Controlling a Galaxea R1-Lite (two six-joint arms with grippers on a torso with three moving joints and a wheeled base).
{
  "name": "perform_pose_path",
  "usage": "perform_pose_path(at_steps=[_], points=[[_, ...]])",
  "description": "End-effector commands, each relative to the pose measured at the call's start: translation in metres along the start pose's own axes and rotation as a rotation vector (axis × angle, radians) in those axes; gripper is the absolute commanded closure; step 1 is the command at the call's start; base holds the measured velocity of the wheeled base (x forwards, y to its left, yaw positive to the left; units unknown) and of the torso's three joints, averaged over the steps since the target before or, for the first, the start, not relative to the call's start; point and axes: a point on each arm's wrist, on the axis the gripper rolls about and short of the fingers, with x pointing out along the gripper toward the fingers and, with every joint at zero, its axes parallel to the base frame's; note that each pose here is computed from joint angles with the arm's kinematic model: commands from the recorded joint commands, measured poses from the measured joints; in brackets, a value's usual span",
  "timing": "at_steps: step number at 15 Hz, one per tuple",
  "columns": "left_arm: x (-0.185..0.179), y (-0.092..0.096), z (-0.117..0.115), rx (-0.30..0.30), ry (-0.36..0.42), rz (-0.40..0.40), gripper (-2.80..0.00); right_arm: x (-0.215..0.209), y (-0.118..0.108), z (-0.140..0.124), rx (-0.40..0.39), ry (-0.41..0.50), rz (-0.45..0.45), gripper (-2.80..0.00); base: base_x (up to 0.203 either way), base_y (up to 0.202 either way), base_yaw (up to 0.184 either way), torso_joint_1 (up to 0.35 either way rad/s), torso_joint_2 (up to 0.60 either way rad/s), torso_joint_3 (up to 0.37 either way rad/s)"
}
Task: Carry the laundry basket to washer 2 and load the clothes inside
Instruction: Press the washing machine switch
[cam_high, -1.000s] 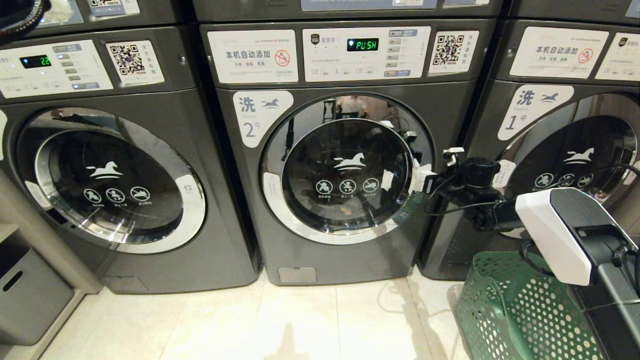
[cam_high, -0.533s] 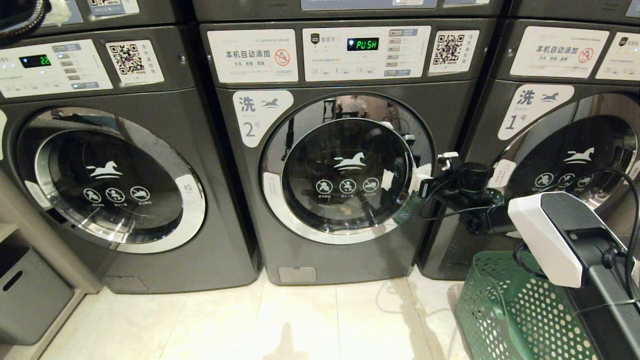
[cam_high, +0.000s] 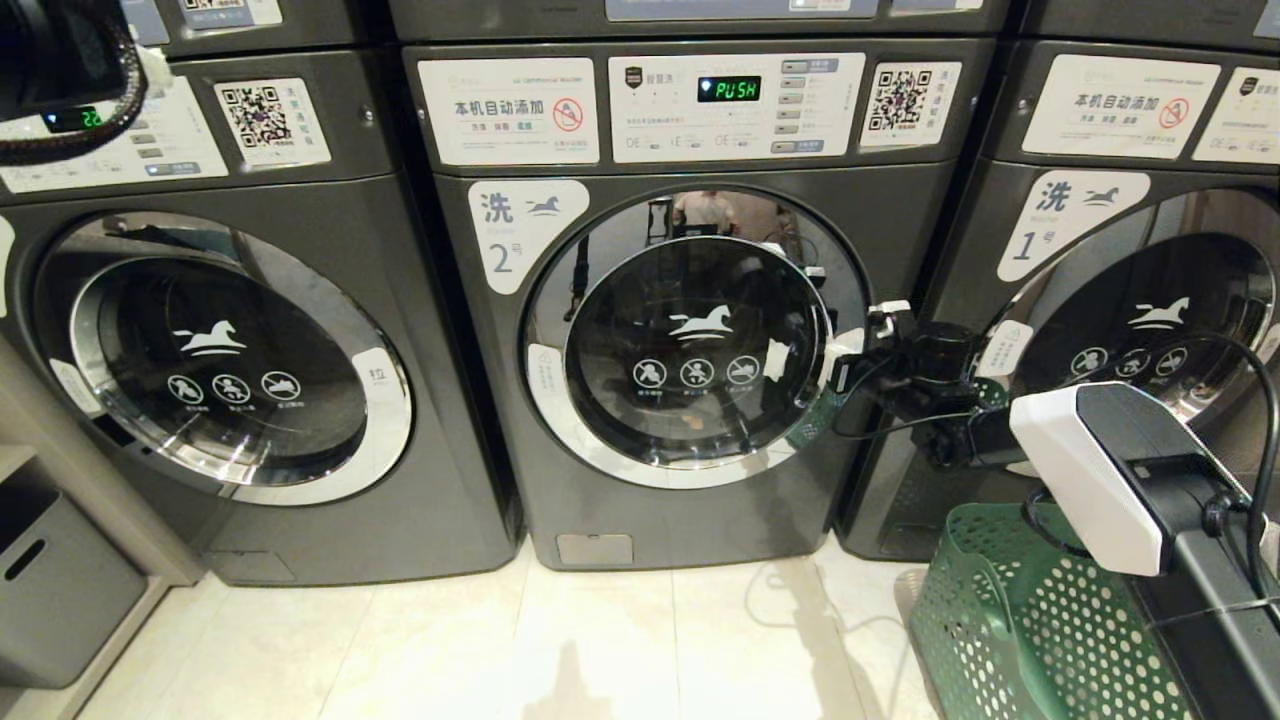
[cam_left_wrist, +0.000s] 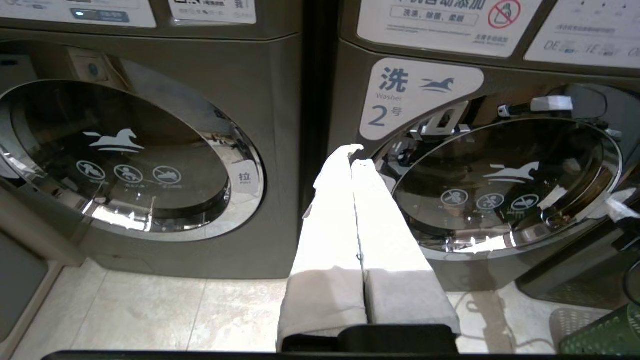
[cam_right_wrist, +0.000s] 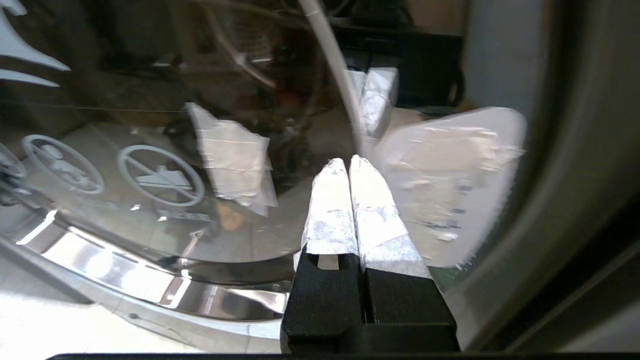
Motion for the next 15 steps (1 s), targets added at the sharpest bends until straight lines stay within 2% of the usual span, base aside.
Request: perform_pose_path(at_steps=[1, 5, 7, 9, 10, 15], points=[[0.003, -0.002, -0.005, 0.006, 0.017, -0.004, 0.0, -0.002, -0.001, 0.007, -0.003, -0.011, 0.0, 0.0, 0.0, 0.0, 0.0, 0.0, 0.0, 0.0], [0.004, -0.003, -0.01, 0.014, 0.013, -0.006, 0.0, -0.002, 0.0, 0.009, -0.005, -0.015, -0.001, 0.0, 0.0, 0.0, 0.0, 0.0, 0.0, 0.0], [0.005, -0.002, -0.015, 0.079, 0.035, 0.016, 0.0, -0.002, 0.0, 0.011, -0.006, -0.019, -0.001, 0.0, 0.0, 0.0, 0.0, 0.0, 0.0, 0.0], [0.01, -0.003, -0.023, 0.17, 0.068, 0.1, 0.0, -0.002, -0.001, 0.011, -0.006, -0.019, -0.003, 0.0, 0.0, 0.0, 0.0, 0.0, 0.0, 0.0], [0.012, -0.003, -0.025, 0.189, 0.08, 0.117, 0.0, -0.002, -0.002, 0.01, -0.006, -0.018, -0.004, 0.0, 0.0, 0.0, 0.0, 0.0, 0.0, 0.0], [0.009, -0.002, -0.024, 0.194, 0.086, 0.126, 0.0, -0.003, -0.002, 0.012, -0.007, -0.021, -0.004, 0.0, 0.0, 0.0, 0.0, 0.001, 0.0, -0.011]])
